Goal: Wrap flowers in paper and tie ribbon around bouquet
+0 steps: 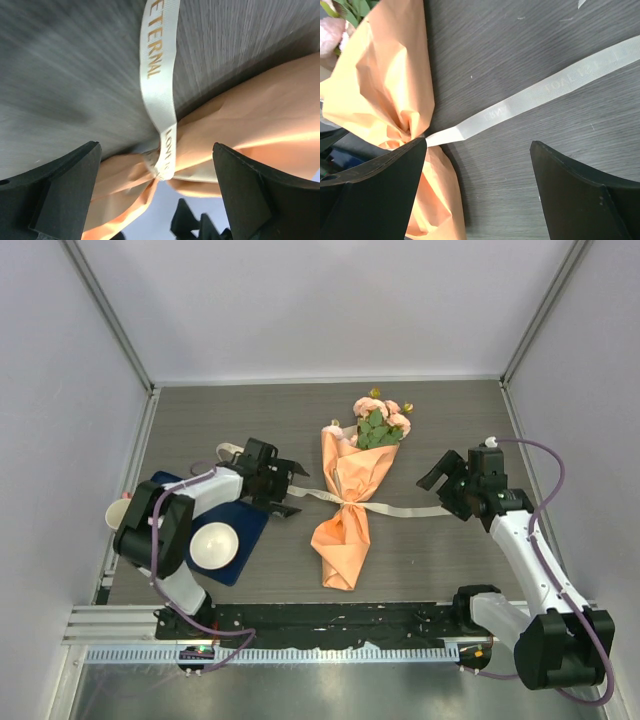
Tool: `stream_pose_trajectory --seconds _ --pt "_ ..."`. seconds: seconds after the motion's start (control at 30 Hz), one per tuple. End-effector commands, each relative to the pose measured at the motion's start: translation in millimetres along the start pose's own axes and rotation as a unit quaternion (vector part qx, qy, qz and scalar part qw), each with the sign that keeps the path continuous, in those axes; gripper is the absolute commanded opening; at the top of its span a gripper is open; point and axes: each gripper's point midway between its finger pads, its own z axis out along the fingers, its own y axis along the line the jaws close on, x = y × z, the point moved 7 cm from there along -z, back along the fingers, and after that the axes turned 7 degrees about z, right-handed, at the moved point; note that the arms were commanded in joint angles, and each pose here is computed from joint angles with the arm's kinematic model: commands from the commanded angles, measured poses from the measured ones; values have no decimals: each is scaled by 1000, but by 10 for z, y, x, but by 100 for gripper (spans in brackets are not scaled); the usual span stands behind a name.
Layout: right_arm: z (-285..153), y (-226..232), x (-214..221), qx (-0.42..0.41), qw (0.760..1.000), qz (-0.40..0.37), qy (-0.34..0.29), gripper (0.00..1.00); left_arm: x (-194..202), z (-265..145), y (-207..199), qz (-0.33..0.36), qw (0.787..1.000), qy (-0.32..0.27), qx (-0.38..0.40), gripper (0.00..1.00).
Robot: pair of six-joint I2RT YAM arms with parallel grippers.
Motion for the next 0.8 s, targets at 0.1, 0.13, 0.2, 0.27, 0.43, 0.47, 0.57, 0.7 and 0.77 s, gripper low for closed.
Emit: stream_pose_trajectory --seconds 0.1,0.13,0.2,0.27,0.43,0.47,0.57,0.7,0.77 --pt "-59 89 -64 -30 999 1 -33 90 64 380 -251 -127 991 16 26 94" --pt "-45 67 -43 -24 999 5 -32 90 56 426 -199 -136 990 16 21 90" --pt "21 16 20 -12 999 32 -21 89 19 501 -131 -153 988 4 16 82" --pt "114 -51 144 -4 998 59 9 89 -35 518 -119 -149 988 -21 27 73" --pt "370 -193 402 35 985 155 61 90 -159 432 -218 -69 992 -77 68 26" --pt "375 -218 392 47 985 158 53 91 -163 401 -247 -51 992 -82 76 17" --pt "386 -321 322 91 983 160 11 94 -146 224 -375 45 988 -108 98 4" --pt "452 -371 183 120 982 140 -35 94 -82 -53 -525 155 973 -122 123 0" --pt "505 -404 116 142 980 126 -54 94 -24 -144 -562 179 967 -117 136 0"
